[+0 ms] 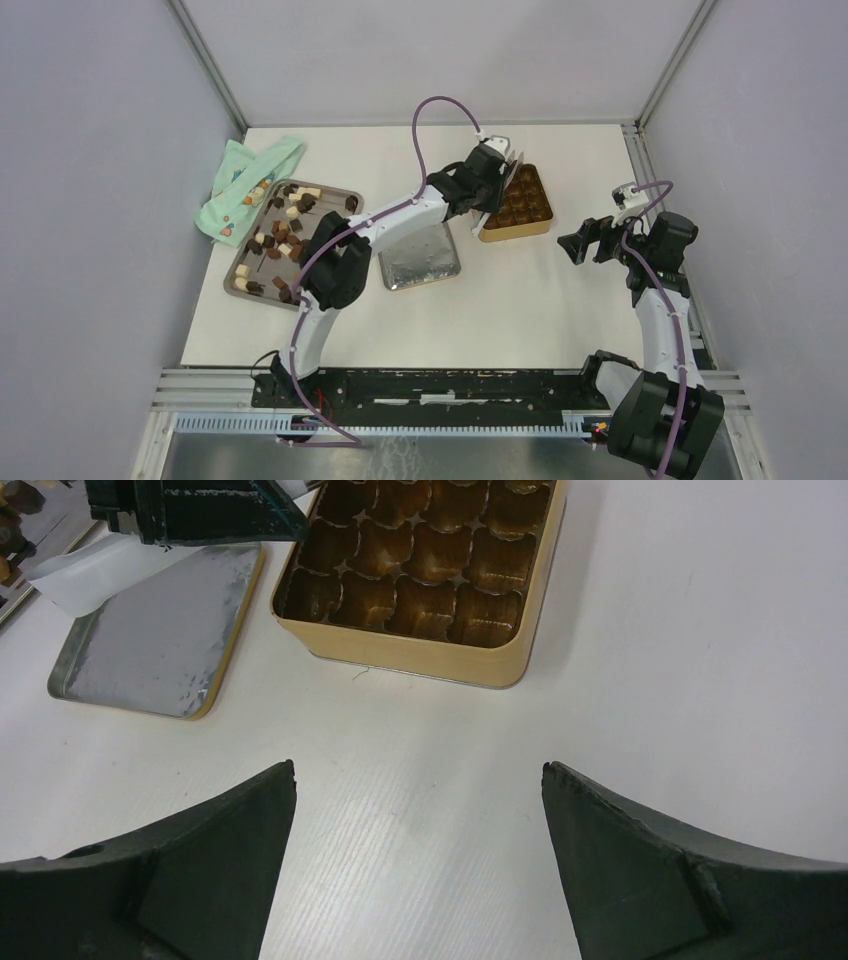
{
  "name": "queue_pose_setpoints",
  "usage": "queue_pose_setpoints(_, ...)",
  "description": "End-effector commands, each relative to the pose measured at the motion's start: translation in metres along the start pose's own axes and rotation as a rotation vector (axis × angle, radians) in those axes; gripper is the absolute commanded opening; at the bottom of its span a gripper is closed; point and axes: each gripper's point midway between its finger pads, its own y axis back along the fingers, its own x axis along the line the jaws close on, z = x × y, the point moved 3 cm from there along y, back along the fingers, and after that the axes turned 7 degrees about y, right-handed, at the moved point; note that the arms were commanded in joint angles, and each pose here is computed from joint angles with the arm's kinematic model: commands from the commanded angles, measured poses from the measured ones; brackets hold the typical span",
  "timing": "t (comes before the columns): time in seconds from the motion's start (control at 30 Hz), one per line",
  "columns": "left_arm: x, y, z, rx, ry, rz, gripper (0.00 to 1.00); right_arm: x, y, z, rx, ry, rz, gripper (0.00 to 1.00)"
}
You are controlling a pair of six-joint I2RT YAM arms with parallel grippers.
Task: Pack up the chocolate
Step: Place the fake chocolate in the packing box.
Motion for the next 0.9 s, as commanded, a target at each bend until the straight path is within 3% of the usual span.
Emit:
queue_pose_setpoints(0.0,-0.0100,0.0006,0.0182,-0.048,-0.024,-0.011,0.14,-0.0029,0.0011,0.0074,-0.031,0.029,-0.013,0.98)
queue_pose_setpoints(0.53,-0.0064,-0.0004,0.0174,-0.032,-0.021,0.021,0.37,-0.0019,0.0018,0.0074,-0.034,0.030,-0.012,0.98)
queue_pose_setpoints(0.87,-0.0081,-0.0009,0.0181,-0.024,-0.023,0.018,0.42,-0.0017,0.0020,0.0074,-0.035,0.031,-0.011,0.98)
